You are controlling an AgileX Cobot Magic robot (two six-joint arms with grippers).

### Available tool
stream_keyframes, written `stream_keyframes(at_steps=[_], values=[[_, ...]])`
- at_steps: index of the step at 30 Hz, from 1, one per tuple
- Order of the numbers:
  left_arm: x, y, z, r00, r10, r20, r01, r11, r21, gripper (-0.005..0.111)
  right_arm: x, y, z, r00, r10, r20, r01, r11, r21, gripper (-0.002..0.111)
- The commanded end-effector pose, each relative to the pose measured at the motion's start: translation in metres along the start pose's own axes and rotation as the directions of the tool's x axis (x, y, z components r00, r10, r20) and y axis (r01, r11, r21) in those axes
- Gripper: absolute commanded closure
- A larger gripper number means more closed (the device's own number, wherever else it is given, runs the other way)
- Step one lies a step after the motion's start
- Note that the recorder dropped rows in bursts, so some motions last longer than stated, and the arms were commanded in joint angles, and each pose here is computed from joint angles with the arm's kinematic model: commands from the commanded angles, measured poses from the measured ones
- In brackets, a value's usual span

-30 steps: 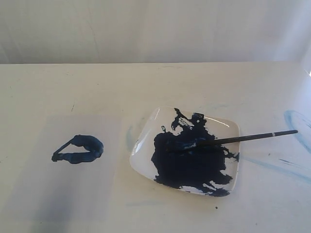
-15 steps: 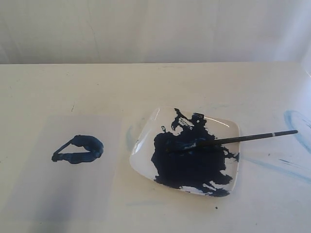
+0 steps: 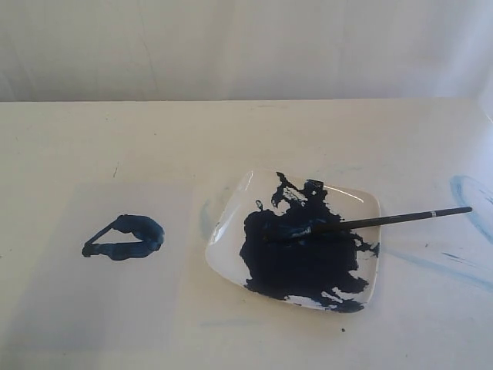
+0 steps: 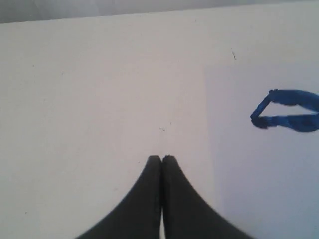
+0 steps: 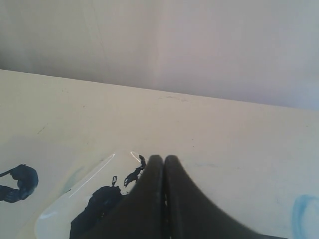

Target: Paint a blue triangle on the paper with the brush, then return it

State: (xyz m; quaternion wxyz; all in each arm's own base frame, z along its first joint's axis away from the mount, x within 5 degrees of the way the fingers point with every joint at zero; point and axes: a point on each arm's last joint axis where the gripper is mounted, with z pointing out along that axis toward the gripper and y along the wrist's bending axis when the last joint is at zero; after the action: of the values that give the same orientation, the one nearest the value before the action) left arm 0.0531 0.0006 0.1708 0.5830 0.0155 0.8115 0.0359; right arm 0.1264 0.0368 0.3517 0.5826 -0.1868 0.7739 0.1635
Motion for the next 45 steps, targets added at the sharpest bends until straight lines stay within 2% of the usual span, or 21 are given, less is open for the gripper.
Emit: stream_keyframes(at_steps=[1,4,9,29,32,36,40,45], values=[[0.003,0.001,0.0,0.999,0.027,-0.02,-0.027,1.0,-0.015,0.107,0.0,0.001,-0.001,1.0,0.003,0.003,-0.003,1.0,-0.002,0.108],[0.003,0.001,0.0,0.999,0.026,-0.02,-0.026,0.999,-0.019,0.107,0.0,0.001,-0.001,1.0,0.003,0.003,-0.003,1.0,-0.002,0.108],[0.002,0.002,0.0,0.999,-0.038,-0.012,0.038,0.999,-0.03,0.107,0.0,0.001,-0.001,1.0,0.003,0.003,-0.003,1.0,-0.002,0.108],[0.001,0.003,0.0,1.0,-0.029,-0.003,0.029,0.999,-0.031,0.107,0.0,0.001,-0.001,1.0,0.003,0.003,-0.003,1.0,-0.002,0.108],[0.001,0.003,0.0,1.0,-0.029,-0.003,0.029,0.999,-0.031,0.107,0.0,0.005,0.001,1.0,-0.014,0.002,0.014,0.999,-0.034,0.108],[0.001,0.001,0.0,1.0,-0.018,-0.001,0.018,1.0,0.001,0.107,-0.001,0.02,0.001,0.999,-0.045,0.008,0.046,0.99,-0.133,0.108],[0.001,-0.002,0.0,1.0,0.0,0.003,-0.001,0.998,0.057,0.107,-0.001,0.035,-0.002,0.997,-0.078,0.022,0.081,0.968,-0.236,0.108],[0.001,-0.003,0.0,1.0,0.003,0.004,-0.004,0.998,0.066,0.107,0.0,0.046,-0.003,0.995,-0.1,0.027,0.104,0.942,-0.318,0.108]])
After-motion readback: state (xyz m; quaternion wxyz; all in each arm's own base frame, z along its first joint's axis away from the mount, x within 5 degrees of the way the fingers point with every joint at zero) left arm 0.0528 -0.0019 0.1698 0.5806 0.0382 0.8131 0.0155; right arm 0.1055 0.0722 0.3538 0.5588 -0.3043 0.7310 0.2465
